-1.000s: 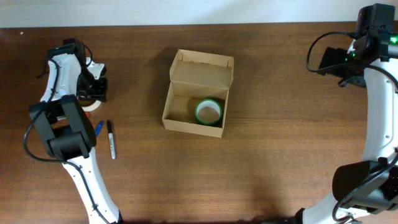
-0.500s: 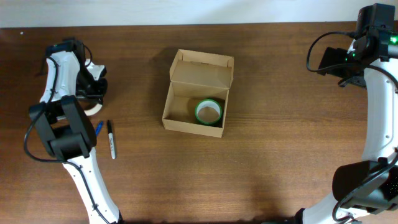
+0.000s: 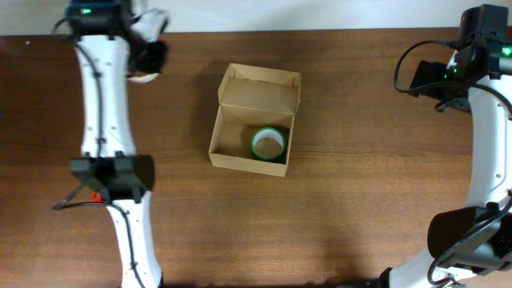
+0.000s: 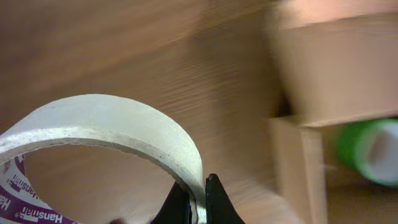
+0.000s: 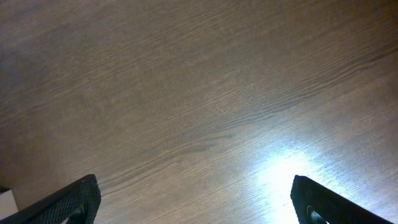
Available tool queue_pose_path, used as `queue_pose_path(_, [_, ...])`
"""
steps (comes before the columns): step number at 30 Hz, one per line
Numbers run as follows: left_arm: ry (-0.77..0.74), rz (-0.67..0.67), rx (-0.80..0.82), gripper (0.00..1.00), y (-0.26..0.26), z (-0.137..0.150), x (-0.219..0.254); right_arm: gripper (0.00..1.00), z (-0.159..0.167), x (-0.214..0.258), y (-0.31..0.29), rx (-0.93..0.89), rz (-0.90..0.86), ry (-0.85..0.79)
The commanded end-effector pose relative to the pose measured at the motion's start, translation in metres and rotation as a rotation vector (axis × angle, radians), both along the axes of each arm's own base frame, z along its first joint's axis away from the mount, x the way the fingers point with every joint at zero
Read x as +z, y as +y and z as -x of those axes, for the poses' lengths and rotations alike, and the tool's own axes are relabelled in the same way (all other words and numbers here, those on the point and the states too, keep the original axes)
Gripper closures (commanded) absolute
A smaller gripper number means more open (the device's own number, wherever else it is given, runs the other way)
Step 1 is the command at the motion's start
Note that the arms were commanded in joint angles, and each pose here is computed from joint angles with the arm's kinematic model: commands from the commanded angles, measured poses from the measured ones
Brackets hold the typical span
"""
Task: Pack container
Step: 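Lift the masking tape and carry it into the box with left gripper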
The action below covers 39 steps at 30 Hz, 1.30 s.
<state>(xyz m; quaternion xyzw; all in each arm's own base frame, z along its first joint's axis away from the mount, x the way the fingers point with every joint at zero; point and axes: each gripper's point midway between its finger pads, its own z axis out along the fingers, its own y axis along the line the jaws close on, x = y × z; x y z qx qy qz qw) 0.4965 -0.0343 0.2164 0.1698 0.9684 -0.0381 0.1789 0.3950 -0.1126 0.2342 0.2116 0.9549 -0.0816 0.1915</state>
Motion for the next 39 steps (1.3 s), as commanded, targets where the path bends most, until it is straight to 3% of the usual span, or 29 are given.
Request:
queue_pose_path(1, [-0.124, 0.018, -0.209, 0.98, -0.068, 0.029, 0.059, 0.01, 0.0, 0.013, 0.0, 0.003, 0.008, -0.036])
queue_pose_path(6, [-0.223, 0.004, -0.388, 0.98, -0.137, 0.066, 0.099, 0.01, 0.0, 0.013, 0.0, 0.003, 0.008, -0.036])
queue_pose_path(10, [-0.244, -0.043, -0.468, 0.98, -0.17, 0.088, 0.105, 0.01, 0.0, 0.013, 0.0, 0.003, 0.008, -0.036])
queue_pose_path(15, [-0.147, -0.132, -0.528, 0.98, -0.19, 0.102, 0.065, 0.01, 0.0, 0.013, 0.0, 0.003, 0.008, -0.036])
queue_pose_path(27, [0.088, -0.17, -0.585, 0.99, -0.2, 0.118, -0.035, 0.01, 0.0, 0.013, 0.0, 0.003, 0.008, -0.036])
queue_pose_path(39, [0.125, -0.132, -0.626, 0.99, -0.221, 0.133, -0.052, 0.01, 0.0, 0.013, 0.0, 0.003, 0.008, -0.036])
